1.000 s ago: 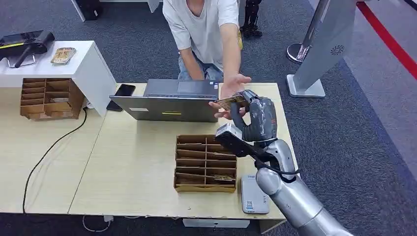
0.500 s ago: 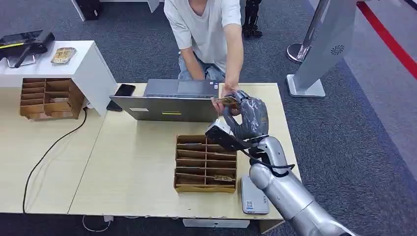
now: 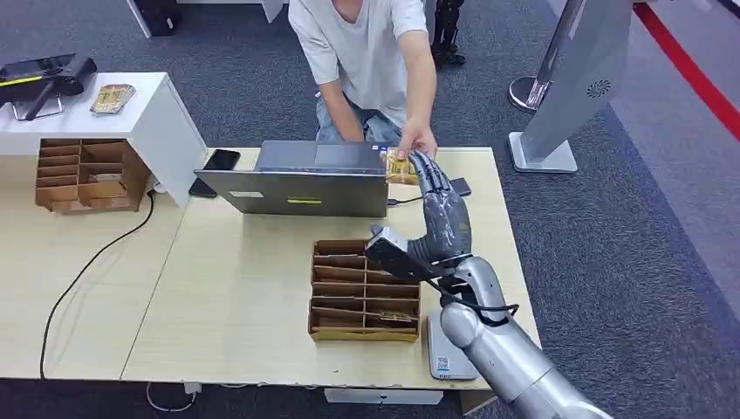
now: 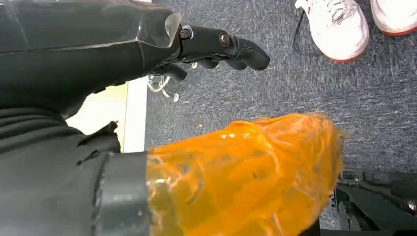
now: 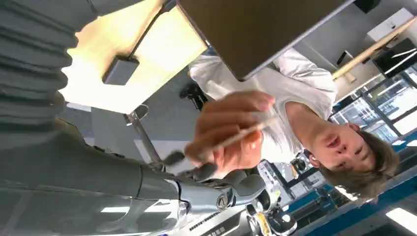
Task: Pass the card to the sensor for recognition and then transmit it.
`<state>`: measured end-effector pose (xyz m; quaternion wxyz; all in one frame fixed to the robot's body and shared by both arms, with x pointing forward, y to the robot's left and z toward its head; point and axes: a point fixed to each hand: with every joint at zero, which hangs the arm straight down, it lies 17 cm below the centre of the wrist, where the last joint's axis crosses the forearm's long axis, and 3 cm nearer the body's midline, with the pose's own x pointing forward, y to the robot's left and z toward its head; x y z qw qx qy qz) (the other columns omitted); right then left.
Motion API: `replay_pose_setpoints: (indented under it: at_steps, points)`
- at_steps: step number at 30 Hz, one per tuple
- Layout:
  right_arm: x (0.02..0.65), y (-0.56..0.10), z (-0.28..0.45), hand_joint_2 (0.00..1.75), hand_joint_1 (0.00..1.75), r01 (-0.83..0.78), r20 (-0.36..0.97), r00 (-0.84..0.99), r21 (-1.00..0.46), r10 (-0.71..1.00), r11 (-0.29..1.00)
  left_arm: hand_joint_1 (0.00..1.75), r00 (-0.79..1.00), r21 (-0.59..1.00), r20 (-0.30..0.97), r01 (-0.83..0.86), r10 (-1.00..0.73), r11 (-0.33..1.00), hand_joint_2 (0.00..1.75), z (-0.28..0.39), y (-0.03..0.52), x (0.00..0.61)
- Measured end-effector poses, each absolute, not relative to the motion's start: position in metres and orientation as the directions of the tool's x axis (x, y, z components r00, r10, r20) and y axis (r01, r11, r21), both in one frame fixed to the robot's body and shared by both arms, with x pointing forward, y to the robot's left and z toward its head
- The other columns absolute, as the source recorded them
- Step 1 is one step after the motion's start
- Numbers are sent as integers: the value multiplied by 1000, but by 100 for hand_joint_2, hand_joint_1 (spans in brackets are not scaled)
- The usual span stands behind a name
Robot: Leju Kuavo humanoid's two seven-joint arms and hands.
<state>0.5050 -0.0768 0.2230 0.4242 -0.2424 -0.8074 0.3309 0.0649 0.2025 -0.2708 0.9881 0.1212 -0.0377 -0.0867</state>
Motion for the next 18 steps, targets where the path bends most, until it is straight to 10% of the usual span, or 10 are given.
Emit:
replay_pose_setpoints:
  at_steps: [18]
  points:
    - [482,-68,222,175,0,85,560,-554,-698,616,711,0,984,249,51,151,-169,957,0,-271,203,64]
